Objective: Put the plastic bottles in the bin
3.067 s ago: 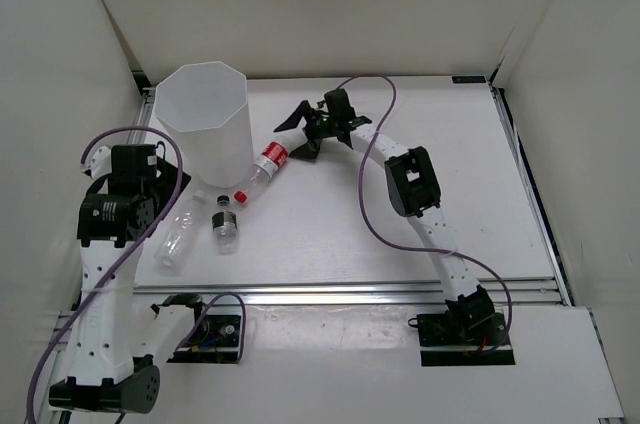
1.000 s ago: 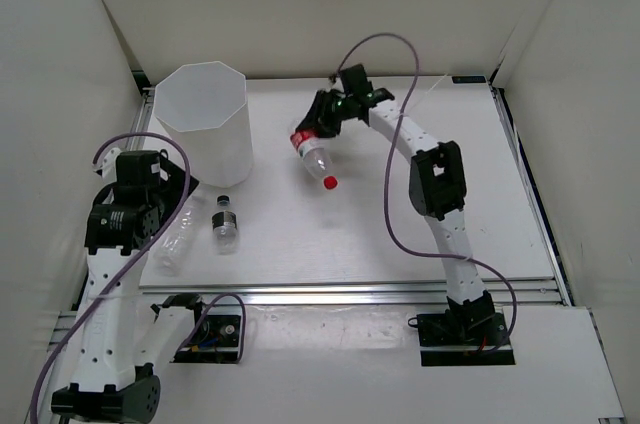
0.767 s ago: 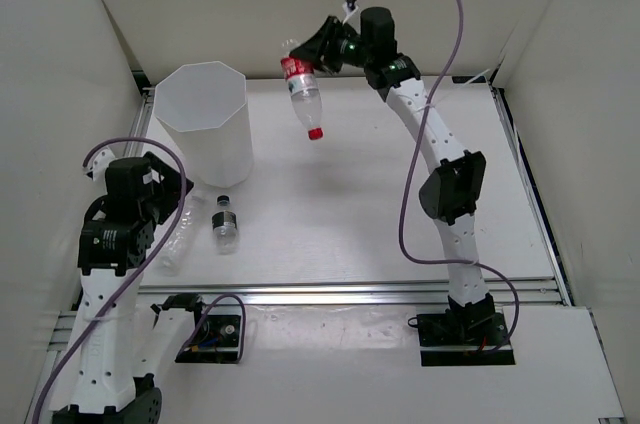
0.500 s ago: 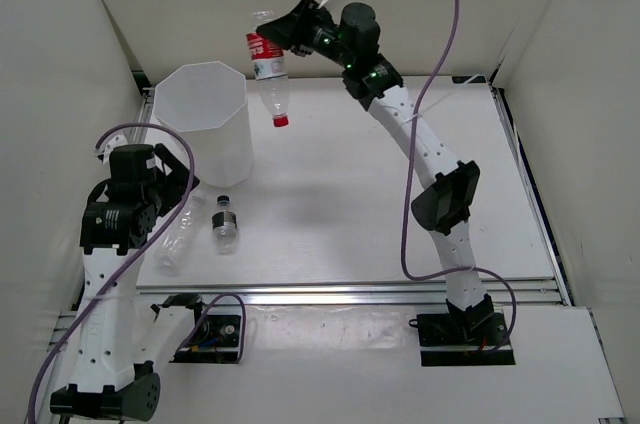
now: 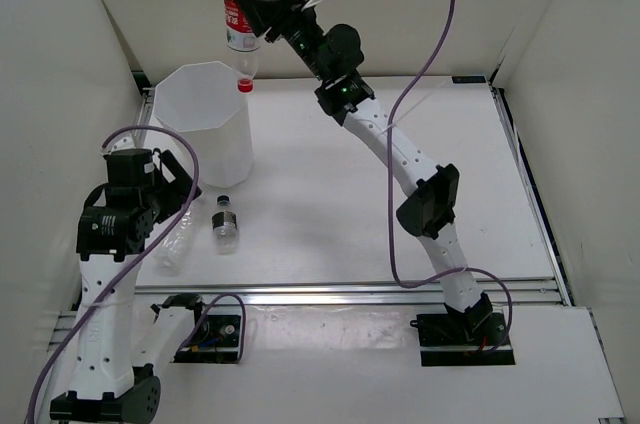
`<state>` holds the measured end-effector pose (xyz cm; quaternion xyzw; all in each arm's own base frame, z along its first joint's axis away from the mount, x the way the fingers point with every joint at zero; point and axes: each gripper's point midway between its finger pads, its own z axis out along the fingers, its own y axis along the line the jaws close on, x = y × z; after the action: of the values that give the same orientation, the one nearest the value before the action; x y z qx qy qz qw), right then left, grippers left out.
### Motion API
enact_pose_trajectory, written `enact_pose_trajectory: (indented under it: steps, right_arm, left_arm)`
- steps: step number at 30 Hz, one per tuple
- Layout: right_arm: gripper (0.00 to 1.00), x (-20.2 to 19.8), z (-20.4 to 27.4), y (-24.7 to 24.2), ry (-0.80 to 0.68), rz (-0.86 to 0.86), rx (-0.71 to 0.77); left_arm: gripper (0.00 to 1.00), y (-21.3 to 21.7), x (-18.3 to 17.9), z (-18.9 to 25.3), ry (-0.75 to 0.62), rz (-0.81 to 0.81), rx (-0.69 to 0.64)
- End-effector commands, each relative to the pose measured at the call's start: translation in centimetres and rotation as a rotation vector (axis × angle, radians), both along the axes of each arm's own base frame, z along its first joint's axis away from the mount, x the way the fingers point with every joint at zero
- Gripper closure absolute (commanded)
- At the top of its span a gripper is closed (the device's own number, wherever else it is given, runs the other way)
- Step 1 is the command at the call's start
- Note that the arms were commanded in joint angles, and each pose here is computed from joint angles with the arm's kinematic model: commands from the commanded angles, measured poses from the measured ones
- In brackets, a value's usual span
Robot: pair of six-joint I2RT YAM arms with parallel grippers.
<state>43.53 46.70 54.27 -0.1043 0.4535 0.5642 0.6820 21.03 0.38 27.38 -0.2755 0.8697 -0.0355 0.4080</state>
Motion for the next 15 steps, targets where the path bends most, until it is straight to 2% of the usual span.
enact_pose_trajectory:
  steps: [1,7,12,14,15]
  right_arm:
    - [0.79,0.1,0.5,0.5,-0.065,-0.014,0.111]
    - [0.77,-0.3,-1.9,3.1,-0.057,0.068,0.142]
    - [0.76,-0.3,-1.4,2.6,-0.059,0.074,0.216]
    - [0.73,-0.7,-1.2,2.8,-0.055,0.082,0.232]
    - [0.68,-0.4,-1.9,3.1,-0.043,0.081,0.221]
  left_arm:
    - [0.0,-0.6,-1.6,-1.8,0.043,-0.007,-0.043]
    - [0.0,-0.6,-2.1,-3.8,0.1,0.027,-0.058]
    - [0.0,-0.4,-2.6,-4.4,0.129,0.041,-0.056]
    - [0.0,-0.4,-2.8,-4.5,0.137,0.047,-0.062]
    - [0.0,-0.4,-2.8,-4.5,0.137,0.047,-0.062]
